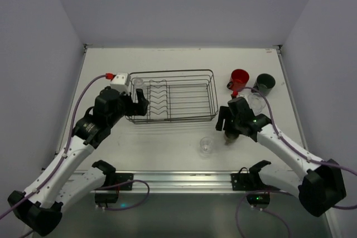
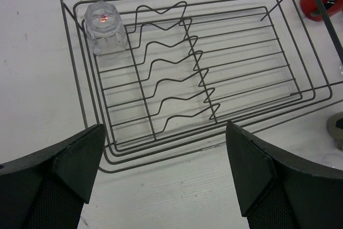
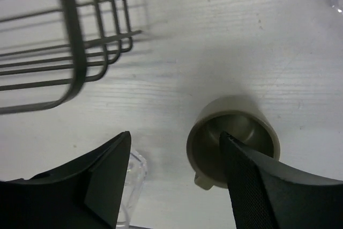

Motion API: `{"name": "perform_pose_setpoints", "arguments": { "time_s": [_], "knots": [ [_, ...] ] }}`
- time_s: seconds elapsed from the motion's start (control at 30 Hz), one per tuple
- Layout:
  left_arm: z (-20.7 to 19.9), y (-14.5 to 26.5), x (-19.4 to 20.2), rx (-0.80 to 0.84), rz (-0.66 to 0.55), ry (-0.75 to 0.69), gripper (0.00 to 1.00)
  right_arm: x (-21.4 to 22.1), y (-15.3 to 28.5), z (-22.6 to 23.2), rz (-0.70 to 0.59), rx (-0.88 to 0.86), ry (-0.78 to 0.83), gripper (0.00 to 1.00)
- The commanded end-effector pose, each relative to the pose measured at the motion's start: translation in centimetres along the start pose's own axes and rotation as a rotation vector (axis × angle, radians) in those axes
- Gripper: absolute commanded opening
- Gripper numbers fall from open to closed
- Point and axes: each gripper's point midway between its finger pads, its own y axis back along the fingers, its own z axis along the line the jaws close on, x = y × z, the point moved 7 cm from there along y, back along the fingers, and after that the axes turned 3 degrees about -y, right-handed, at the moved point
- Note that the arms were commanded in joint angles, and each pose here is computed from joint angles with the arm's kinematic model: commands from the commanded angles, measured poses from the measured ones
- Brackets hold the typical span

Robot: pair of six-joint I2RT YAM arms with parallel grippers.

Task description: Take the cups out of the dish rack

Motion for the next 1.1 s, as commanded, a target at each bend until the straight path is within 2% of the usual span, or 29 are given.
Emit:
{"name": "perform_pose_setpoints", "arguments": {
  "time_s": [0.0,0.17,0.2,0.23,0.37,0.43,0.47,0.57,0.63,0.77,1.07],
  "knots": [
    [-1.6,-0.6,-3.4,0.07,-0.078,0.056,1.0,-2.1,3.9,1.5,-0.133,-0.145,-0.003,0.71],
    [-1.1,-4.3,-4.0,-0.067,-0.098,0.12,0.95,-2.2,8.0,1.9,-0.23,-0.301,0.011,0.66],
    [-1.0,-4.9,-4.1,-0.083,-0.103,0.123,0.92,-2.1,8.4,1.8,-0.236,-0.307,0.014,0.63],
    [-0.9,-6.1,-3.8,-0.112,-0.086,0.122,0.9,-2.1,8.8,1.6,-0.252,-0.314,0.021,0.55],
    [0.0,-9.4,-4.1,-0.242,-0.092,0.118,0.84,-1.6,10.5,1.5,-0.309,-0.396,0.038,0.43],
    [0.2,-10.9,-3.8,-0.288,-0.08,0.121,0.83,-1.3,11.7,1.7,-0.346,-0.48,0.046,0.42],
    [0.3,-11.4,-4.5,-0.309,-0.12,0.131,0.83,-1.1,11.8,1.7,-0.356,-0.503,0.05,0.42],
    [0.8,-13.2,-4.9,-0.377,-0.143,0.13,0.8,-0.6,12.7,1.9,-0.376,-0.575,0.058,0.4],
    [1.1,-14.7,-4.4,-0.412,-0.109,0.111,0.79,-0.4,13.0,1.8,-0.388,-0.598,0.067,0.38],
    [2.0,-15.9,-4.1,-0.503,-0.108,0.102,0.77,-0.1,13.0,1.6,-0.384,-0.602,0.08,0.38],
    [3.9,-18.2,-2.7,-0.55,-0.079,0.087,0.76,0.2,12.7,1.8,-0.367,-0.623,0.088,0.37]
  ]
}}
